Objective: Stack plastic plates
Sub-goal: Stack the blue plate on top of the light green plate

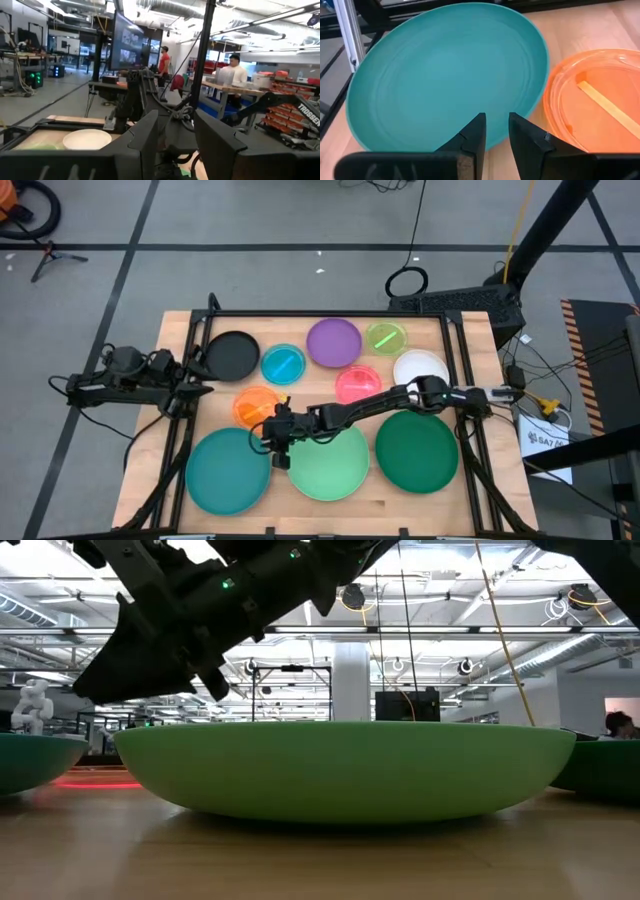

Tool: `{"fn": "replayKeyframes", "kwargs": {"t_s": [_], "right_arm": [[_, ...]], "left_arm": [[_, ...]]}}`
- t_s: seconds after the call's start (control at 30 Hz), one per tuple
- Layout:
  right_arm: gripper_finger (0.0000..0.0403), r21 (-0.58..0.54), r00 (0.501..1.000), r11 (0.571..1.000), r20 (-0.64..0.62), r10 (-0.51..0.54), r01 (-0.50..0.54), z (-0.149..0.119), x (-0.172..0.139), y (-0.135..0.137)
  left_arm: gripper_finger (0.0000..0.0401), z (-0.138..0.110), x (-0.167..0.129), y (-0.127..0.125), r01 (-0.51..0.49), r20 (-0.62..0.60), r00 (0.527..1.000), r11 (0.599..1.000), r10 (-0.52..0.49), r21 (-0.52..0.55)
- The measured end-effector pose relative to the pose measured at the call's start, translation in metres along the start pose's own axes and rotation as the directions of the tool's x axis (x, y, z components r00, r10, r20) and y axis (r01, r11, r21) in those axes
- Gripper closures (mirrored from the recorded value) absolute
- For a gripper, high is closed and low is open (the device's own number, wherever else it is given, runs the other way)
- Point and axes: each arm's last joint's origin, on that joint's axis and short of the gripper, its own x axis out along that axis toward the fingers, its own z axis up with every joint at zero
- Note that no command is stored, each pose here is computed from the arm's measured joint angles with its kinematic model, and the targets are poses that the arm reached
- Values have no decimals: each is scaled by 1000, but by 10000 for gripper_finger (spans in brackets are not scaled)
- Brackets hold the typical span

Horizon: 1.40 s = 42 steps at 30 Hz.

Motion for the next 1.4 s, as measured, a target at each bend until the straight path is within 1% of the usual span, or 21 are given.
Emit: {"fn": "replayKeyframes", "kwargs": {"t_s": [0.17,0.23,0.33,0.43,0.5,0.67,0.73,0.83,0.97,1.07,1.2,1.3,1.4], "right_arm": [[326,16,1000,1000,2,-2,2,0,0,-1],[326,64,1000,998,6,-16,16,1,0,-1],[324,130,998,989,15,-68,65,0,0,-2],[321,160,995,982,13,-103,100,1,-1,0],[320,164,994,981,7,-109,106,9,-3,4],[320,204,979,958,-22,-202,202,30,-16,17],[320,239,975,946,-28,-220,220,35,-21,21],[320,291,977,933,-19,-215,211,40,-23,27],[320,324,979,926,-10,-203,196,40,-24,34],[320,322,981,930,7,-192,179,41,-24,38],[321,285,983,945,31,-179,163,43,-24,40],[321,275,983,945,9,-184,175,38,-19,38],[317,258,977,943,-54,-205,212,26,-11,35]], "left_arm": [[270,0,0,0,-2,-5,1000,1000,2,-9],[270,-2,0,0,-4,-16,1000,1000,4,-11],[270,-3,0,0,-6,-25,1000,1000,6,-13],[270,-3,0,1,-7,-29,1000,1000,7,-13],[270,-3,0,1,-7,-27,1000,1000,7,-12],[270,0,0,0,-3,-2,1000,1000,3,-7],[270,0,0,0,-3,1,1000,1000,3,-6],[270,0,0,0,-3,5,1000,1000,3,-3],[270,3,0,0,1,29,1000,1000,-1,22],[270,4,0,-1,2,44,999,1000,-4,28],[270,5,0,-1,3,55,998,999,-6,44],[270,5,0,-1,3,56,998,999,-6,54],[270,5,0,-1,3,56,998,998,-6,55]]}}
